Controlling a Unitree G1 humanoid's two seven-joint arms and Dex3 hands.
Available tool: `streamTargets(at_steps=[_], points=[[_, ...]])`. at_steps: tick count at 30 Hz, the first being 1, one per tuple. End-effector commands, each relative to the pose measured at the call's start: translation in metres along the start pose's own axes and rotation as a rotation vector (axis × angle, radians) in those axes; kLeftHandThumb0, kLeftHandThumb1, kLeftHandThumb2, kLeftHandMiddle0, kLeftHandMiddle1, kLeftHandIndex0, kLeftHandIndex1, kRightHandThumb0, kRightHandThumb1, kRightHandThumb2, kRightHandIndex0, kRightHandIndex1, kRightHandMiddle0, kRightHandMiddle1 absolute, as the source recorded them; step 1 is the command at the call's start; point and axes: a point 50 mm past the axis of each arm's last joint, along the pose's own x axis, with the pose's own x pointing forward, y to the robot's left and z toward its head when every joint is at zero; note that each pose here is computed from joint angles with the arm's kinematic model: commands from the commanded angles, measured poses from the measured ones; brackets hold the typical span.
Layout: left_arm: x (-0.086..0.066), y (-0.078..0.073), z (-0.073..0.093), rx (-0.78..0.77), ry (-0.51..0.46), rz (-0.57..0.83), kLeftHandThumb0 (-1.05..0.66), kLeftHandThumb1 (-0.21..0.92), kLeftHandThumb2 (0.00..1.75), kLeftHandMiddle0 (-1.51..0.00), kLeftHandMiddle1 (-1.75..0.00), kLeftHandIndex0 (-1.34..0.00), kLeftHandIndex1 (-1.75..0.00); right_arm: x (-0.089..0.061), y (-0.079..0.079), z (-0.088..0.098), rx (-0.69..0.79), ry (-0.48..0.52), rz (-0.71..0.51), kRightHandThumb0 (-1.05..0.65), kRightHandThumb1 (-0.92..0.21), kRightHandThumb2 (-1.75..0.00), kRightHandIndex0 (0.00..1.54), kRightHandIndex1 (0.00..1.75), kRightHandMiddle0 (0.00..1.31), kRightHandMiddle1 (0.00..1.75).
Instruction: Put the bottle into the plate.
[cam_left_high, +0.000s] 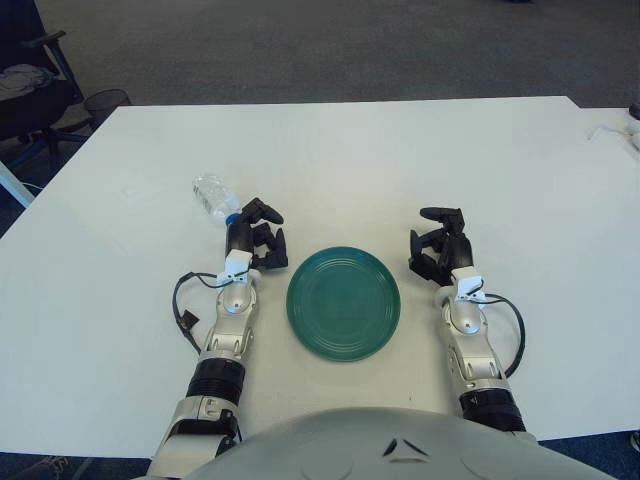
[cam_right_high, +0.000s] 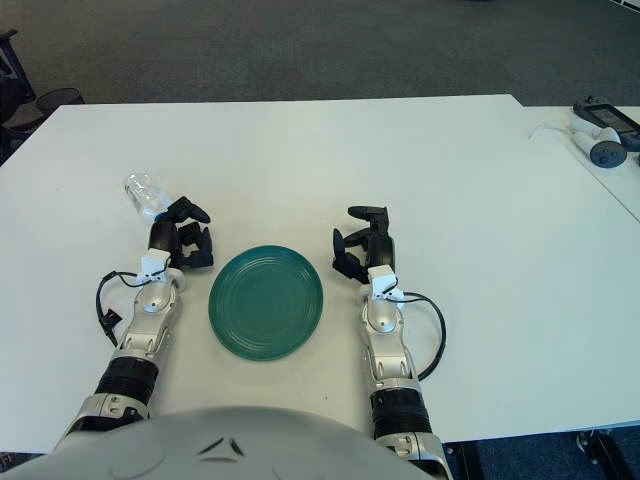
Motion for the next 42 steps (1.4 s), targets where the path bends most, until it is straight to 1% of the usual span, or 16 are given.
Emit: streamTargets(at_steps=[1, 4, 6, 9, 12, 15, 21, 26, 29, 33, 38, 42], points=[[-0.009, 0.003, -0.011, 0.032, 0.047, -0.008, -0.58, 0.08, 1.61, -1.32, -1.75, -0.81, -1.75, -0.011, -0.001, -0.022, -0.006, 0.126, 0.001, 0.38, -0.60, -0.95, 0.39, 1.74, 0.00, 1.45], [-0.008, 0.005, -0.005, 0.028, 0.023, -0.007, -0.58, 0.08, 1.61, -1.32, -1.75, -0.81, -1.75, -0.011, 0.000, -0.022, -0.007, 0.126, 0.001, 0.38, -0.60, -0.95, 0.39, 1.74, 0.00, 1.45], [-0.007, 0.008, 0.003, 0.023, -0.006, -0.009, -0.58, 0.08, 1.61, -1.32, -1.75, -0.81, -1.75, -0.011, 0.000, -0.022, -0.007, 0.126, 0.002, 0.38, -0.60, -0.95, 0.39, 1.74, 0.00, 1.45], [-0.007, 0.009, 0.008, 0.020, -0.023, -0.010, -0.58, 0.08, 1.61, -1.32, -1.75, -0.81, -1.75, -0.011, 0.000, -0.022, -0.007, 0.125, 0.002, 0.38, -0.60, -0.95, 0.39, 1.73, 0.00, 1.45], [-0.008, 0.012, 0.026, 0.023, -0.106, -0.014, -0.58, 0.08, 1.61, -1.33, -1.75, -0.81, -1.75, -0.010, 0.001, -0.022, -0.006, 0.122, 0.004, 0.38, -0.60, -0.95, 0.39, 1.73, 0.00, 1.45], [-0.008, 0.014, 0.034, 0.028, -0.145, -0.020, -0.58, 0.08, 1.61, -1.33, -1.75, -0.81, -1.75, -0.010, 0.001, -0.023, -0.006, 0.122, 0.005, 0.38, -0.60, -0.95, 0.39, 1.73, 0.00, 1.45], [-0.008, 0.018, 0.053, 0.037, -0.282, -0.070, -0.57, 0.09, 1.59, -1.33, -1.75, -0.80, -1.75, -0.009, 0.002, -0.024, -0.007, 0.121, 0.005, 0.38, -0.60, -0.94, 0.40, 1.73, 0.00, 1.45], [-0.010, 0.020, 0.063, 0.041, -0.339, -0.086, -0.56, 0.11, 1.57, -1.32, -1.75, -0.78, -1.75, -0.009, 0.002, -0.024, -0.005, 0.118, 0.005, 0.38, -0.60, -0.94, 0.40, 1.72, 0.00, 1.46], [-0.013, 0.021, 0.072, 0.042, -0.398, -0.097, -0.55, 0.13, 1.55, -1.32, -1.75, -0.76, -1.75, -0.008, 0.003, -0.024, -0.004, 0.118, 0.004, 0.38, -0.60, -0.94, 0.40, 1.72, 0.00, 1.46], [-0.016, 0.021, 0.078, 0.033, -0.442, -0.111, -0.54, 0.14, 1.53, -1.31, -1.75, -0.75, -1.75, -0.008, 0.003, -0.024, -0.005, 0.118, 0.004, 0.38, -0.60, -0.93, 0.40, 1.72, 0.00, 1.46], [-0.019, 0.022, 0.082, 0.027, -0.494, -0.135, -0.51, 0.21, 1.45, -1.26, -1.75, -0.69, -1.75, -0.008, 0.003, -0.025, -0.006, 0.119, 0.006, 0.38, -0.60, -0.94, 0.40, 1.72, 0.00, 1.46], [-0.021, 0.022, 0.090, 0.045, -0.552, -0.145, -0.49, 0.25, 1.39, -1.22, -1.75, -0.66, -1.75, -0.008, 0.003, -0.024, 0.000, 0.118, 0.013, 0.38, -0.60, -0.93, 0.40, 1.73, 0.00, 1.44]])
